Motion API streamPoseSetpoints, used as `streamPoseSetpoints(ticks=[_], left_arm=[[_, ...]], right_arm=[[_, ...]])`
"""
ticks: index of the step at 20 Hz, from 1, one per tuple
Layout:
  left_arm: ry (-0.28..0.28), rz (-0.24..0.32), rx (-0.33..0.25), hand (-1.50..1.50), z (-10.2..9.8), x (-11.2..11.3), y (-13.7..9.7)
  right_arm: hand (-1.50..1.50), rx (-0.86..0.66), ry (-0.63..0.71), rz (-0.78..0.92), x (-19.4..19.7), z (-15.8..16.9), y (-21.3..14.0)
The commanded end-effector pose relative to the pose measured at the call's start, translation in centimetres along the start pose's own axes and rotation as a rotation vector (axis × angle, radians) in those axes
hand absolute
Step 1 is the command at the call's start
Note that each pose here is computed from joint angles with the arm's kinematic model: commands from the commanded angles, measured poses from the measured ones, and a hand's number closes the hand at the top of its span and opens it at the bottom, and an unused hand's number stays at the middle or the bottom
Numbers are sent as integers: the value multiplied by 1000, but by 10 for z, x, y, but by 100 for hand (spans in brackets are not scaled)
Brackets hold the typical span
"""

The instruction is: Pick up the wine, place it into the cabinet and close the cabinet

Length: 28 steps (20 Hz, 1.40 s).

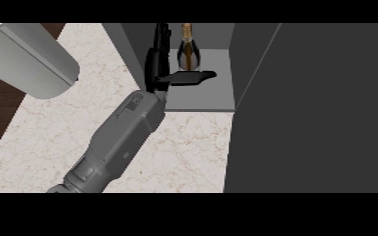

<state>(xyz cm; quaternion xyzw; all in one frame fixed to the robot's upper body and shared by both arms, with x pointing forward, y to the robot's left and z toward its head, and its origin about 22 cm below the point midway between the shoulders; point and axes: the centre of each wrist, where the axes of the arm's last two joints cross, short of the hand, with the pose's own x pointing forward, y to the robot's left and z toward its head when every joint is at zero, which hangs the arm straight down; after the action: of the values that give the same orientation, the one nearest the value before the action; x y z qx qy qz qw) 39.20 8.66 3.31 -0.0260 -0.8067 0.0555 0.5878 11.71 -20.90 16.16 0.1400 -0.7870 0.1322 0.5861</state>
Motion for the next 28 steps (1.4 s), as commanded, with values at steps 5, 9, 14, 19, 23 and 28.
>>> streamPoseSetpoints(ticks=[5,9,14,19,23,28], left_arm=[[32,108,-51,-150,66,12,-16],[14,134,-61,-150,93,19,11],[10,138,-56,-150,141,24,23],[-17,151,-44,-150,154,53,40],[-26,139,-43,-150,192,61,50],[-33,108,-2,-150,198,69,76]], right_arm=[[-150,-3,-78,-16,35,20,4],[-150,25,-61,-5,41,24,3],[-150,13,-92,-9,41,25,4],[-150,44,-50,7,45,29,6],[150,252,40,122,36,16,2],[150,459,72,-26,20,21,26]])
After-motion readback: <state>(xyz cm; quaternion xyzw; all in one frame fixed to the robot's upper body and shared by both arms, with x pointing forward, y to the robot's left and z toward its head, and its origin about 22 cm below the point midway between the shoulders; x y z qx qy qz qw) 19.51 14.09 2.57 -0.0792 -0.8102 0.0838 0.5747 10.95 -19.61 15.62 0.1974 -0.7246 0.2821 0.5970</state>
